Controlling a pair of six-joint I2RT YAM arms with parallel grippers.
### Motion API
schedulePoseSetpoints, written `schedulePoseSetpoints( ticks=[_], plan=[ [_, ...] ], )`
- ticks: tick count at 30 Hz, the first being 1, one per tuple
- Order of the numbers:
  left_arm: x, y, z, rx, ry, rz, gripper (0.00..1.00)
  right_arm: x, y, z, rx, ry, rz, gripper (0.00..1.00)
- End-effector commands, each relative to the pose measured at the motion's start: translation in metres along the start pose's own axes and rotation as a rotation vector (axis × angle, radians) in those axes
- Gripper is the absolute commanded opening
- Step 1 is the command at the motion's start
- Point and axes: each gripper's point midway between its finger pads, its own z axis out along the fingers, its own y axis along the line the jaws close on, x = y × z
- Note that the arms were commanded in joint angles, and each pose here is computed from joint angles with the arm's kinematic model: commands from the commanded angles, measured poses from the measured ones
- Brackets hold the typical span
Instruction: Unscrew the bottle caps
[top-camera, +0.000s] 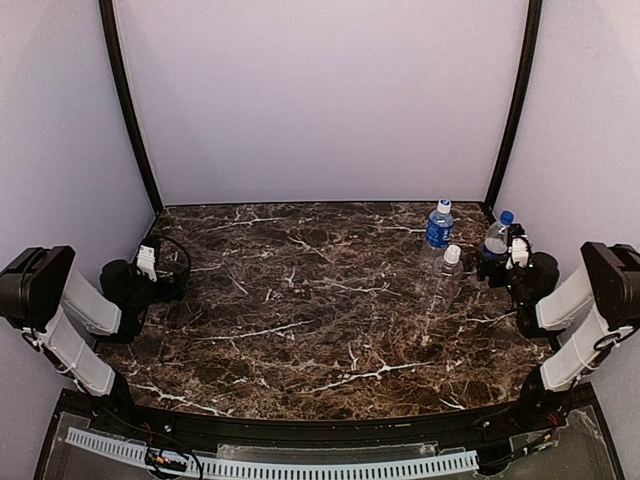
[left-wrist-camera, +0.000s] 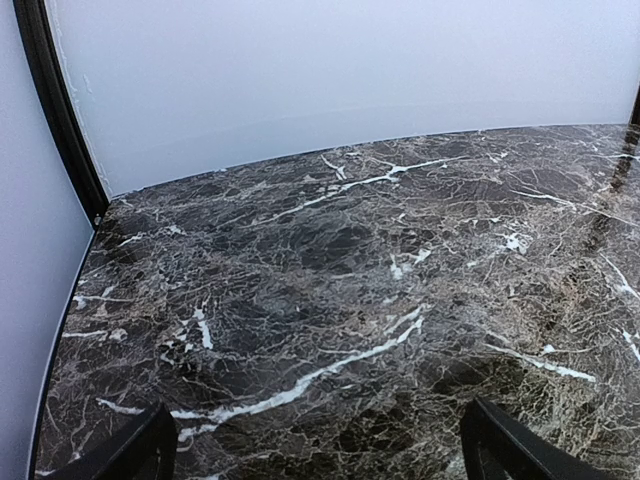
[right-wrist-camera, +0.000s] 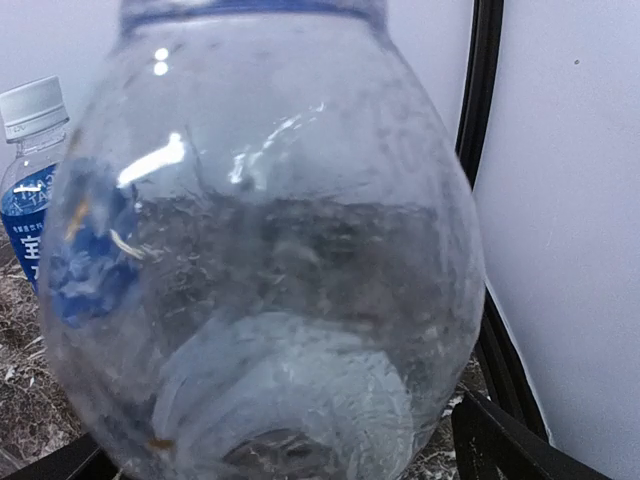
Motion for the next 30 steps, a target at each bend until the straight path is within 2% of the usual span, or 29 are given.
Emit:
schedulePoseSetpoints(
  ticks=[1, 13, 16, 17, 18, 19, 20, 21, 26, 28, 29, 30],
  plan=[
    [-0.011, 0.0, 0.003, 0.001, -0.034, 0.022, 1.0, -0.009, -0.002, 0.002, -0.002, -0.034, -0.015, 0.98],
    [-0.014, 0.0, 0.003, 0.004, -0.045, 0.021, 1.0, -0.015, -0.001, -0.008, 0.003, -0.078, -0.022, 0.99],
    [-0.022, 0.012, 0.009, -0.043, -0.003, -0.003, 1.0, -0.028, 0.001, -0.02, 0.008, -0.117, -0.032, 0.99],
    [-0.016, 0.013, 0.011, -0.047, 0.056, -0.028, 1.0, -0.033, 0.001, -0.023, 0.01, -0.128, -0.036, 0.99],
    [-0.031, 0.018, 0.018, -0.049, 0.051, -0.026, 1.0, -0.036, 0.001, -0.026, 0.009, -0.129, -0.034, 0.99],
    [-0.022, 0.014, 0.019, -0.026, 0.119, -0.035, 1.0, -0.037, 0.002, -0.028, 0.008, -0.124, -0.028, 0.99],
    [-0.038, 0.009, 0.025, 0.024, 0.105, -0.021, 1.0, -0.036, 0.002, -0.03, 0.008, -0.108, -0.014, 0.99],
    [-0.029, 0.004, 0.026, 0.061, 0.161, -0.003, 1.0, -0.038, 0.003, -0.032, 0.003, -0.104, -0.012, 0.99],
    [-0.053, -0.015, 0.027, 0.215, 0.19, 0.112, 1.0, -0.054, 0.017, -0.05, -0.066, -0.158, 0.036, 0.99],
    [-0.049, -0.025, 0.018, 0.291, 0.283, 0.125, 1.0, -0.063, 0.019, -0.058, -0.073, -0.184, 0.063, 0.99],
    [-0.069, -0.028, 0.018, 0.327, 0.264, 0.144, 1.0, -0.069, 0.02, -0.062, -0.076, -0.196, 0.073, 0.98],
    [-0.058, -0.036, 0.006, 0.378, 0.343, 0.15, 1.0, -0.077, 0.021, -0.065, -0.079, -0.21, 0.077, 0.99]
  ],
)
